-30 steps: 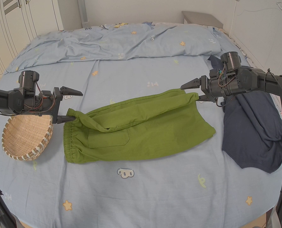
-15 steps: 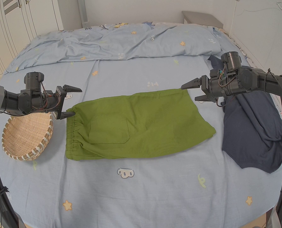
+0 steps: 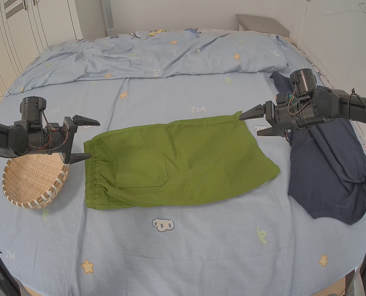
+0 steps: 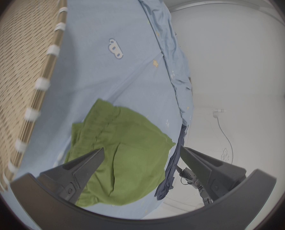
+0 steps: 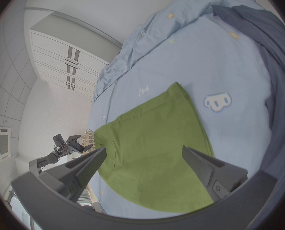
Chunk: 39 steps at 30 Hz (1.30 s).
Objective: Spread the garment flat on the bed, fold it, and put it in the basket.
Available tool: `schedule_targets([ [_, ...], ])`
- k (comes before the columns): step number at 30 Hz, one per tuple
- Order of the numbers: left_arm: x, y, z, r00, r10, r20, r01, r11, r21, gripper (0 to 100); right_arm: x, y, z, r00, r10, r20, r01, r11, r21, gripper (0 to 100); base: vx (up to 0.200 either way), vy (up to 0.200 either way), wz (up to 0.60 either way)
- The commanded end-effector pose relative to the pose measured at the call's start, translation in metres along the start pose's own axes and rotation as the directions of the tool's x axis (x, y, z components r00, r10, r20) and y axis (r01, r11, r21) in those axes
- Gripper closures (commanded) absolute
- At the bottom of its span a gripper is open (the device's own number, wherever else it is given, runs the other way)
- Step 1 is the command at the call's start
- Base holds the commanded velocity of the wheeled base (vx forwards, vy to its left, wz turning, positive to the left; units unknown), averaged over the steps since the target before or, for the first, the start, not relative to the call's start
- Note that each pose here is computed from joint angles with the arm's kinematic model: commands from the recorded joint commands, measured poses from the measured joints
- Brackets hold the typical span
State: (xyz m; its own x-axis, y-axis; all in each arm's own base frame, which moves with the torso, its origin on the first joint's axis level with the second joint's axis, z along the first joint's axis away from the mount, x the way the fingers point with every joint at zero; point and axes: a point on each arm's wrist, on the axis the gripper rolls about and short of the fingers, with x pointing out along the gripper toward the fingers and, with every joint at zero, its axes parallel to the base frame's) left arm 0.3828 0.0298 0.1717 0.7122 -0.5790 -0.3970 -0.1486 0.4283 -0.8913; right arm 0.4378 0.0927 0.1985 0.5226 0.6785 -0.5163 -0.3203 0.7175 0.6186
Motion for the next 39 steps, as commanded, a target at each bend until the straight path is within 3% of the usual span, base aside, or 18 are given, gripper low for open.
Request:
schedule_targets([
  [1,-0.040,-0.005,-0.036,1.000,-0.002,-0.010,0.002,0.999,0.048,0,-0.036,0.011,-0.017,1.000,-0.020,-0.010,0.020,0.999,0.026,0,0.000,0.000,0.00],
  [6,-0.037,0.040,-0.064,0.995,0.084,-0.060,-0.072,0.981,0.182,0,-0.061,0.014,-0.053,0.997,-0.039,-0.062,0.043,0.997,0.059,0,0.000,0.000,0.00],
  [11,-0.035,0.061,-0.069,0.995,0.083,-0.052,-0.066,0.962,0.264,0,-0.073,0.017,-0.084,0.998,-0.026,-0.054,0.028,0.999,0.043,0,0.000,0.000,0.00],
  [17,-0.031,0.064,-0.068,0.997,0.070,-0.024,-0.060,0.952,0.301,0,-0.081,0.026,-0.100,1.000,0.016,-0.002,-0.016,1.000,-0.006,0,0.000,0.000,0.00],
  [25,-0.018,0.073,-0.063,0.997,0.074,-0.013,-0.066,0.947,0.314,0,-0.080,0.025,-0.101,1.000,0.017,-0.004,-0.017,1.000,0.012,0,0.000,0.000,0.00],
  [30,-0.006,0.074,-0.065,0.996,0.088,0.003,-0.082,0.922,0.379,0,-0.078,0.025,-0.102,1.000,0.018,-0.010,-0.018,1.000,0.012,0,0.000,0.000,0.00],
  [39,0.004,0.078,-0.069,0.996,0.088,-0.006,-0.077,0.909,0.409,0,-0.077,0.026,-0.103,1.000,0.021,-0.016,-0.020,1.000,0.011,0,0.000,0.000,0.00],
])
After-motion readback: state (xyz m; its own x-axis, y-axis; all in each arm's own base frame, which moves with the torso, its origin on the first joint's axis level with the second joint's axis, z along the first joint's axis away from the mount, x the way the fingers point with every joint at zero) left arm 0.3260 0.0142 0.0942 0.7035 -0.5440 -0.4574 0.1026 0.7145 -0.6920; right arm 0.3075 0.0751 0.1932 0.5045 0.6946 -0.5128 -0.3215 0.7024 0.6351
